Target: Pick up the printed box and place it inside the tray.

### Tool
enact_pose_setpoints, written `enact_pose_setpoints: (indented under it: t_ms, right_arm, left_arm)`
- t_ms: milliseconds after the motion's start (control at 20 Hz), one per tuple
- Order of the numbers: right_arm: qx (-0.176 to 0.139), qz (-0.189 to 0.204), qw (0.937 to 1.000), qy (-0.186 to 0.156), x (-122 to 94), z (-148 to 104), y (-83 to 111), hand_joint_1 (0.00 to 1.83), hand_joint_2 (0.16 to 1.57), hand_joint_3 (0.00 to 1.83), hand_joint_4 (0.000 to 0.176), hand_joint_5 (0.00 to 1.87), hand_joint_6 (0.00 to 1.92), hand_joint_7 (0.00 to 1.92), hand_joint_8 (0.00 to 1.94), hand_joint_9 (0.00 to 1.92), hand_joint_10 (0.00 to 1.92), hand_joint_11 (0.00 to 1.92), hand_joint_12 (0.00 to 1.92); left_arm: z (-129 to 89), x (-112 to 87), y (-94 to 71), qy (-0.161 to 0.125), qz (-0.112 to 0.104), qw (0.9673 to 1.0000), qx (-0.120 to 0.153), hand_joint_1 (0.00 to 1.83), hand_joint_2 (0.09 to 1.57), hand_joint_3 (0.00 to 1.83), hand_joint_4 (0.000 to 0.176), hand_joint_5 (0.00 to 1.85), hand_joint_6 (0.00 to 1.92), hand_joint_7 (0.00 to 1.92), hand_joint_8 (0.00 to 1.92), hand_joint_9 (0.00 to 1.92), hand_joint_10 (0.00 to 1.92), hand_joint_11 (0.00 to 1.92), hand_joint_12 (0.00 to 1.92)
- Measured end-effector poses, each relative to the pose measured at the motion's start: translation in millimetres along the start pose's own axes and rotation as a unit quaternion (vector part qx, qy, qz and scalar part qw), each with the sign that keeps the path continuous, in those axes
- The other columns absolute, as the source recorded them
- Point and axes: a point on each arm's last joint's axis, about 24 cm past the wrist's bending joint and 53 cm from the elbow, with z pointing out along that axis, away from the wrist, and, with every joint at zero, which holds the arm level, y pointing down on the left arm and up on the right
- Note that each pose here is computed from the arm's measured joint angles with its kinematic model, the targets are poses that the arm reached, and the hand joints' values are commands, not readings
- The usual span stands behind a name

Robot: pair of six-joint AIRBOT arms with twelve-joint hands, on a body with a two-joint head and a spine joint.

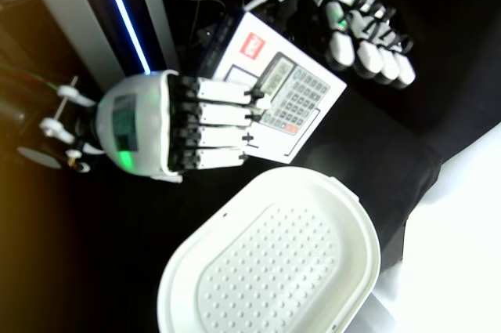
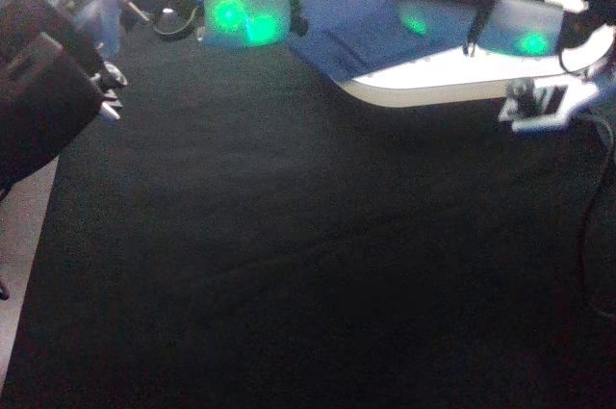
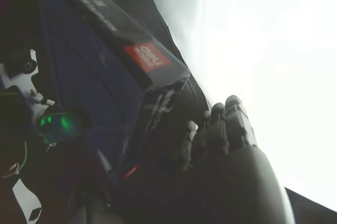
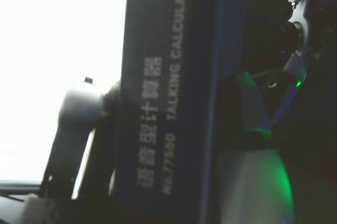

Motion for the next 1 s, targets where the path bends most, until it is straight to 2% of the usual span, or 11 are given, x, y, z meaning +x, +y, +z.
enact_pose_setpoints:
  t_ms: [150,200,250,300,350,400,450,600,700,850,1000]
  right_arm:
    - [-0.028,-0.017,0.9995,-0.004,-15.5,14.3,22.0,0.14,1.43,0.00,0.037,0.22,1.46,0.48,1.29,0.45,1.54,0.42,1.83]
    - [-0.033,-0.022,0.9992,-0.010,-23.8,17.3,27.2,0.90,1.50,0.00,0.052,0.04,1.01,0.37,1.81,0.32,1.52,0.39,1.90]
    - [-0.046,-0.029,0.9984,-0.018,-35.8,21.0,37.8,0.73,1.44,0.00,0.000,0.01,0.43,0.08,0.75,0.06,0.70,0.08,1.32]
    - [-0.055,-0.042,0.9973,-0.021,-43.4,21.7,45.4,0.94,1.38,0.00,0.000,0.05,0.19,0.20,0.76,0.12,1.22,0.01,1.77]
    - [-0.058,-0.053,0.9964,-0.031,-53.8,19.7,49.7,1.12,1.43,0.01,0.002,0.16,0.18,0.36,1.63,0.27,1.47,0.21,1.89]
    - [-0.055,-0.071,0.9952,-0.038,-62.1,18.0,51.7,0.61,1.54,0.10,0.028,0.17,0.18,0.22,0.94,0.21,1.22,0.18,1.82]
    - [-0.039,-0.092,0.9943,-0.037,-67.2,16.6,48.2,1.10,1.40,0.02,0.000,0.37,0.28,0.47,1.53,0.47,1.21,0.38,1.79]
    - [-0.033,-0.099,0.9941,-0.029,-64.7,16.7,45.9,1.37,1.09,0.00,0.000,0.53,0.19,0.40,0.75,0.44,1.31,0.45,1.79]
    - [-0.025,-0.105,0.9941,-0.008,-55.9,17.2,41.2,1.34,1.20,0.00,0.000,0.78,1.20,0.68,1.26,0.80,1.40,0.59,1.58]
    - [-0.009,-0.114,0.9933,0.018,-45.3,17.2,32.4,1.21,1.13,0.00,0.000,0.52,0.69,0.61,0.72,0.67,0.84,0.45,1.49]
    - [0.007,-0.125,0.9911,0.046,-35.0,16.2,23.4,1.29,1.07,0.00,0.000,0.61,0.20,0.38,1.35,0.44,1.67,0.40,1.92]
  left_arm:
    - [-6.3,-2.4,10.6,-0.001,-0.001,0.9999,-0.014,0.00,0.90,0.00,0.050,0.00,0.00,0.00,0.00,0.00,0.00,0.00,0.00]
    - [-8.2,-5.5,14.7,-0.004,-0.003,0.9998,-0.020,0.00,0.92,0.00,0.045,0.00,0.00,0.00,0.00,0.00,0.00,0.00,0.00]
    - [-11.8,-9.0,19.8,-0.006,-0.003,0.9996,-0.026,0.00,0.88,0.00,0.039,0.00,0.00,0.00,0.00,0.00,0.00,0.00,0.00]
    - [-14.4,-9.0,21.2,-0.004,-0.003,0.9996,-0.028,0.00,0.88,0.00,0.006,0.00,0.00,0.00,0.00,0.00,0.00,0.00,0.00]
    - [-17.6,-9.7,22.3,-0.003,-0.002,0.9996,-0.029,0.00,0.87,0.00,0.019,0.00,0.00,0.00,0.00,0.00,0.00,0.00,0.00]
    - [-21.2,-8.1,22.9,0.004,0.003,0.9996,-0.029,0.00,0.87,0.00,0.007,0.00,0.00,0.00,0.00,0.00,0.00,0.00,0.00]
    - [-27.1,-13.7,26.8,0.001,0.005,0.9994,-0.035,0.00,0.86,0.00,0.021,0.00,0.00,0.00,0.00,0.00,0.00,0.00,0.00]
    - [-35.3,-31.6,33.4,-0.018,0.009,0.9989,-0.043,0.00,0.85,0.00,0.058,0.00,0.00,0.00,0.00,0.00,0.00,0.00,0.00]
    - [-42.2,-40.8,38.3,-0.031,0.008,0.9982,-0.050,0.00,0.86,0.00,0.049,0.00,0.00,0.00,0.00,0.00,0.00,0.00,0.00]
    - [-50.1,-47.1,42.2,-0.039,0.009,0.9976,-0.057,0.00,0.86,0.00,0.008,0.00,0.00,0.00,0.00,0.00,0.00,0.00,0.00]
    - [-52.5,-47.5,39.6,-0.043,0.009,0.9977,-0.051,0.00,0.87,0.00,0.045,0.00,0.00,0.00,0.00,0.00,0.00,0.00,0.00]
